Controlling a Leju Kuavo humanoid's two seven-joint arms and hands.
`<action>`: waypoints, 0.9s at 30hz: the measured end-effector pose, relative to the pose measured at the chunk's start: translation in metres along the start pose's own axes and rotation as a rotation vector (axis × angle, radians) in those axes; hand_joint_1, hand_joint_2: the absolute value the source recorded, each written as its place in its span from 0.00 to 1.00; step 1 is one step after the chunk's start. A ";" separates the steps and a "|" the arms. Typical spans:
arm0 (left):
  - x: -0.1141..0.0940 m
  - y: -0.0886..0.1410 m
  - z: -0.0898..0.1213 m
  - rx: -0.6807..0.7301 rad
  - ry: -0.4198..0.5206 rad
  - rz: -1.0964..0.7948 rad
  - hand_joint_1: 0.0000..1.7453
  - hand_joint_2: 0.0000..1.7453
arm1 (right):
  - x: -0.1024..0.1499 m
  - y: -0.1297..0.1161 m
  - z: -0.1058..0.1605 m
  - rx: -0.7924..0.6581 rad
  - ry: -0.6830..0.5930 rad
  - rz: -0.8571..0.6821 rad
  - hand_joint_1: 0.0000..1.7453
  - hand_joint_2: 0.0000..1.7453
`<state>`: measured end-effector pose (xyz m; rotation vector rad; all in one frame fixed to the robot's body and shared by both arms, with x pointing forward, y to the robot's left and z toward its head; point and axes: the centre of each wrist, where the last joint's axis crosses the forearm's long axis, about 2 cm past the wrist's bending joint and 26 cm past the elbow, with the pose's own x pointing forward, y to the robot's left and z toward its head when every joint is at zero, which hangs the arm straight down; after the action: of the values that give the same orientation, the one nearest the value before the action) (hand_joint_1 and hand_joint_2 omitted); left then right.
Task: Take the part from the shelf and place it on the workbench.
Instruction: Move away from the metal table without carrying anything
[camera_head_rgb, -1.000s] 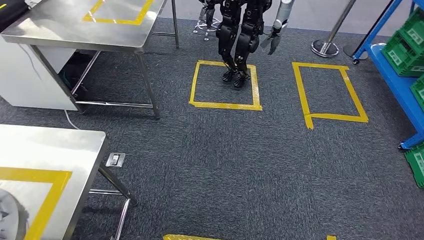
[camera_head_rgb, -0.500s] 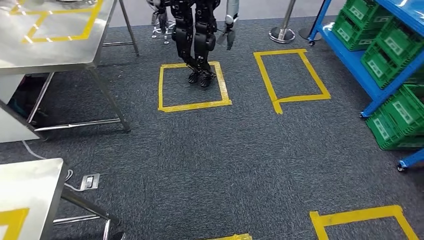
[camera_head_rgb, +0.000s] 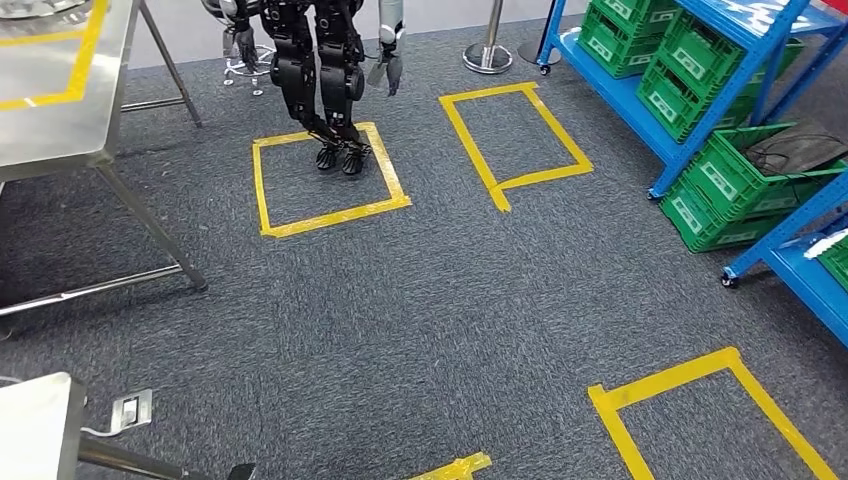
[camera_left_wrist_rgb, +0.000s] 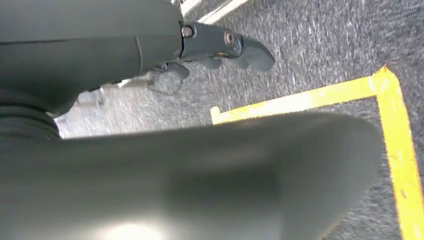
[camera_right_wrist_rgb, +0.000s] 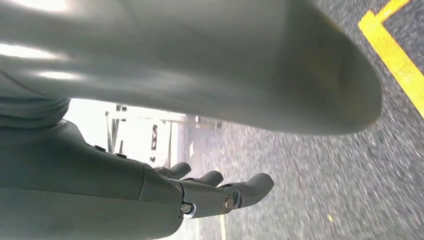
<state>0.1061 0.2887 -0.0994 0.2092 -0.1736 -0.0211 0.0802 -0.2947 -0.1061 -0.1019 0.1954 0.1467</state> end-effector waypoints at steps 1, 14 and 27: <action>0.000 0.000 0.000 -0.003 0.001 -0.002 0.00 0.00 | -0.001 0.000 0.000 0.001 0.003 0.002 0.00 0.00; 0.007 -0.007 0.002 -0.019 -0.017 -0.020 0.00 0.00 | 0.000 0.000 0.000 0.013 0.040 0.037 0.00 0.00; 0.010 -0.010 0.003 -0.086 -0.029 -0.027 0.00 0.00 | -0.003 0.004 -0.001 0.044 0.062 0.000 0.00 0.00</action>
<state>0.1149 0.2783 -0.0970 0.1254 -0.1984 -0.0580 0.0770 -0.2916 -0.1067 -0.0623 0.2606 0.1396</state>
